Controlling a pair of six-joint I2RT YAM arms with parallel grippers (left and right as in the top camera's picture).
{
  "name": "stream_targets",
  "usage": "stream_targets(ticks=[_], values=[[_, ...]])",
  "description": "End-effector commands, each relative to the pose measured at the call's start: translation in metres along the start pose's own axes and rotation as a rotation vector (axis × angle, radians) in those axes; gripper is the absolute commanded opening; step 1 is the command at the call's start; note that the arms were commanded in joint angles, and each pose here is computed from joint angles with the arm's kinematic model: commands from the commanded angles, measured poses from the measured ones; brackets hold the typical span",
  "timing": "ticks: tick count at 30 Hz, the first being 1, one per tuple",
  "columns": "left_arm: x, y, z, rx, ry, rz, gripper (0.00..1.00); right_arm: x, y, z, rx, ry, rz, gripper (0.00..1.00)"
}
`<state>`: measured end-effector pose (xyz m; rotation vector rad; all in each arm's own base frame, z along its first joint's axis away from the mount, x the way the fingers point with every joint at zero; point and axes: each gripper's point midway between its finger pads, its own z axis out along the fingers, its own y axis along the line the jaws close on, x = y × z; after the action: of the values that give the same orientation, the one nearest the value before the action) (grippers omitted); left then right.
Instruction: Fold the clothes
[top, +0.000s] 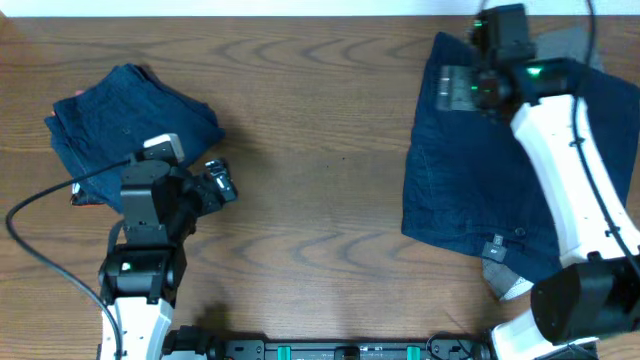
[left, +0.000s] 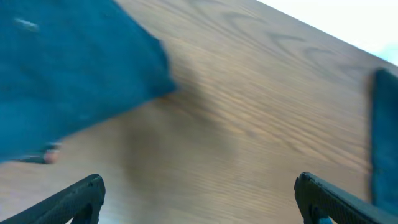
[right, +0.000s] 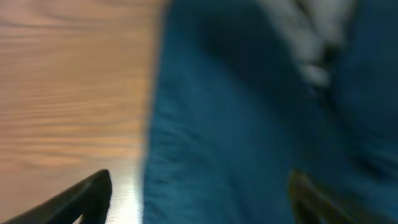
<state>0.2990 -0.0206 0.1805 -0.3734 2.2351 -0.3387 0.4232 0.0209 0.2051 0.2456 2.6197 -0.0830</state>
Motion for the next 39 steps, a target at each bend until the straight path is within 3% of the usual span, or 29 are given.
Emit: stream_targets(ticks=[1,12,21,31,35,39], values=[[0.019,-0.035,0.01,0.172,0.132,-0.062,0.98,-0.001,-0.06,-0.016,0.139,-0.009,0.116,0.99],[0.124,-0.129,0.062,0.391,0.506,0.029,0.98,0.046,-0.146,-0.019,0.194,0.198,0.325,0.99],[0.209,-0.21,0.087,0.584,0.588,0.173,0.98,0.06,-0.164,-0.023,0.217,0.249,0.369,0.99],[0.277,-0.245,0.102,0.64,0.682,0.052,1.0,0.063,-0.164,-0.024,0.218,0.261,0.361,0.99],[0.297,-0.255,0.102,0.667,0.705,0.022,0.94,0.065,-0.164,-0.024,0.217,0.267,0.361,0.99],[0.311,-0.26,0.099,0.686,0.715,0.041,0.74,0.065,-0.164,-0.024,0.218,0.271,0.361,0.99]])
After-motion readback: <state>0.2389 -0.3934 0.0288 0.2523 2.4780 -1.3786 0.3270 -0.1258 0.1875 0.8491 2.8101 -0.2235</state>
